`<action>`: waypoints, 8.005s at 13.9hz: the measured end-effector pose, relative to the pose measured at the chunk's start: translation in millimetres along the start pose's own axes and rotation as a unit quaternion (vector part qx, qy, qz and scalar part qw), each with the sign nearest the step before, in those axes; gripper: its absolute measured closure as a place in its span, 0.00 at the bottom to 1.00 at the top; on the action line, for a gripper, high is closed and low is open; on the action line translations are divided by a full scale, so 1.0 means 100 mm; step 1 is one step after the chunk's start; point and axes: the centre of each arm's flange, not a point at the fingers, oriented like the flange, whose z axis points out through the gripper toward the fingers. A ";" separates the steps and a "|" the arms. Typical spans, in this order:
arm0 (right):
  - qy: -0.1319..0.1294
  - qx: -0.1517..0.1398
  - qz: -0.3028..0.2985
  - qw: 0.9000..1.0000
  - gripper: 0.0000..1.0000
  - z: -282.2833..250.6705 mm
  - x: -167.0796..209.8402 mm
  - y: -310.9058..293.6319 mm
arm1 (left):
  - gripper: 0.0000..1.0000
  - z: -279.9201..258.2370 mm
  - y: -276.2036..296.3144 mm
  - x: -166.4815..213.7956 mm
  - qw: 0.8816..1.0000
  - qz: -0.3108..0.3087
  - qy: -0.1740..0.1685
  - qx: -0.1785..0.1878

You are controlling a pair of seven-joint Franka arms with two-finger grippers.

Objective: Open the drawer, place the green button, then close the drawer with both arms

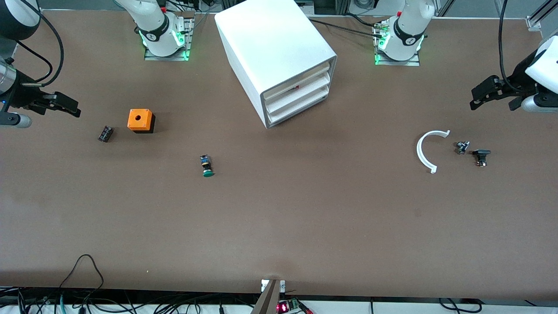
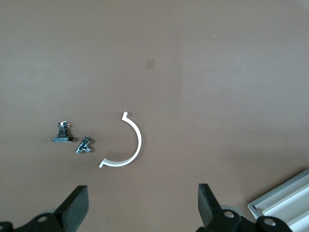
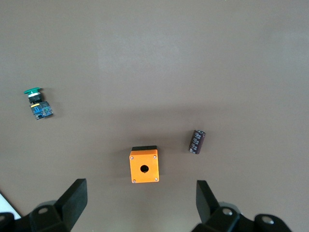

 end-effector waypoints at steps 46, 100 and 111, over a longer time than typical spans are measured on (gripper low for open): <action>0.005 0.036 -0.199 0.979 0.00 3.48 0.40 -2.98 | 0.74 4.43 2.22 -0.82 0.890 0.040 -0.211 -0.402; 0.083 0.014 -0.810 0.580 0.63 2.45 -1.50 -6.33 | 0.00 0.41 -0.42 0.21 1.000 -0.026 -0.014 -0.010; 0.192 -0.022 -0.719 0.667 0.00 0.53 -0.83 -6.11 | 0.00 0.44 -0.29 0.25 1.000 -0.014 -0.016 -0.011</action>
